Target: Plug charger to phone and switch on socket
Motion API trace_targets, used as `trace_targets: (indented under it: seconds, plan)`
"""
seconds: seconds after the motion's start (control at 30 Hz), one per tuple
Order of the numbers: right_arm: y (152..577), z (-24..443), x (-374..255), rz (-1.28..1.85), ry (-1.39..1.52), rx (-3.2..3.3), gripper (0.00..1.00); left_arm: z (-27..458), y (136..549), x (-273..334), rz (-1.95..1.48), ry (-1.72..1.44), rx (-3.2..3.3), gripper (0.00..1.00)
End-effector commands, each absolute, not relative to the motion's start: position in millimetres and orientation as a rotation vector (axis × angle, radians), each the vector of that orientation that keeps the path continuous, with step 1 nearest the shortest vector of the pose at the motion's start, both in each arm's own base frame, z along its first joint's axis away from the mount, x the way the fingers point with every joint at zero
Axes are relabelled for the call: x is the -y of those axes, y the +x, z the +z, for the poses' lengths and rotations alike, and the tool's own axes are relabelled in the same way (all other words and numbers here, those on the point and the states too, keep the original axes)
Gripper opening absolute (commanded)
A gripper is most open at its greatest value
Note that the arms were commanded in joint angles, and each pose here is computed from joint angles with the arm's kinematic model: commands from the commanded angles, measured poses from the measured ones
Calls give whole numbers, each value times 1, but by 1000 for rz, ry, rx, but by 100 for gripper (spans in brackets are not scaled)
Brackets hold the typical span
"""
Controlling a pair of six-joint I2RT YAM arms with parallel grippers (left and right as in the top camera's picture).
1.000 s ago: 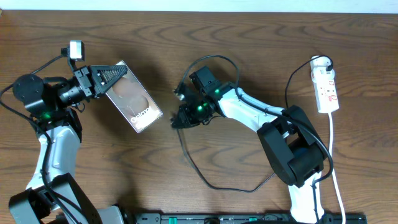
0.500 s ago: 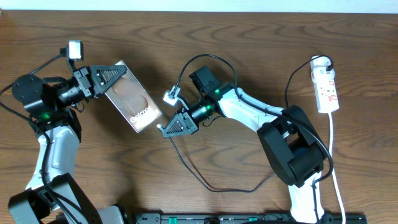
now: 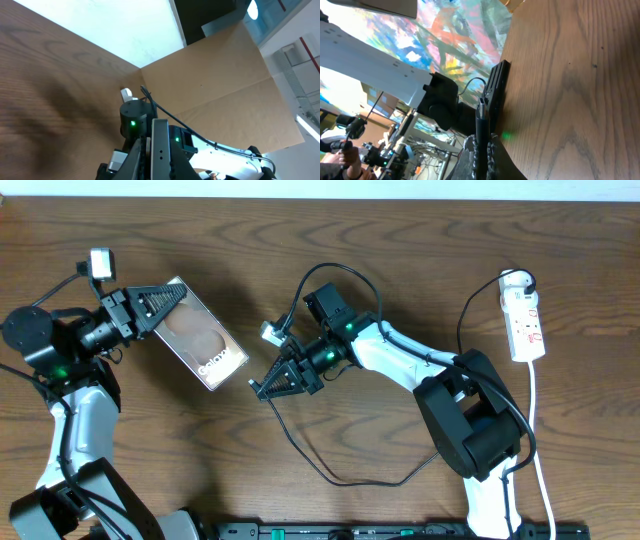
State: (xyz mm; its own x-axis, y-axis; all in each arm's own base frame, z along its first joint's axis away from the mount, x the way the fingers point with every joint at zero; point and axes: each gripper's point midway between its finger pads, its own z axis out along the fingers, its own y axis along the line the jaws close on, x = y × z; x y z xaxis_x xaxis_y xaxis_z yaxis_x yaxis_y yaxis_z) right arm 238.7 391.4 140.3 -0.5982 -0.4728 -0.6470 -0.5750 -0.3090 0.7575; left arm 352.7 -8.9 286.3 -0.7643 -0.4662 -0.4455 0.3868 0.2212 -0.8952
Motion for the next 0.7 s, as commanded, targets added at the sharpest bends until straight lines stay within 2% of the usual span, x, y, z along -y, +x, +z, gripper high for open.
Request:
trace_targets:
  seconds: [0.0, 0.27, 0.67]
  plan:
    - [233, 145, -392, 2123, -1386, -1739, 1, 285, 354, 7, -1610, -83, -1819, 8]
    - [241, 142, -398, 2053, -1388, -1769, 1, 285, 355, 7, -1590, -66, -1811, 7]
    - [241, 167, -399, 2004, -1435, -1661, 1, 267, 366, 1, -1631, -151, -1826, 7]
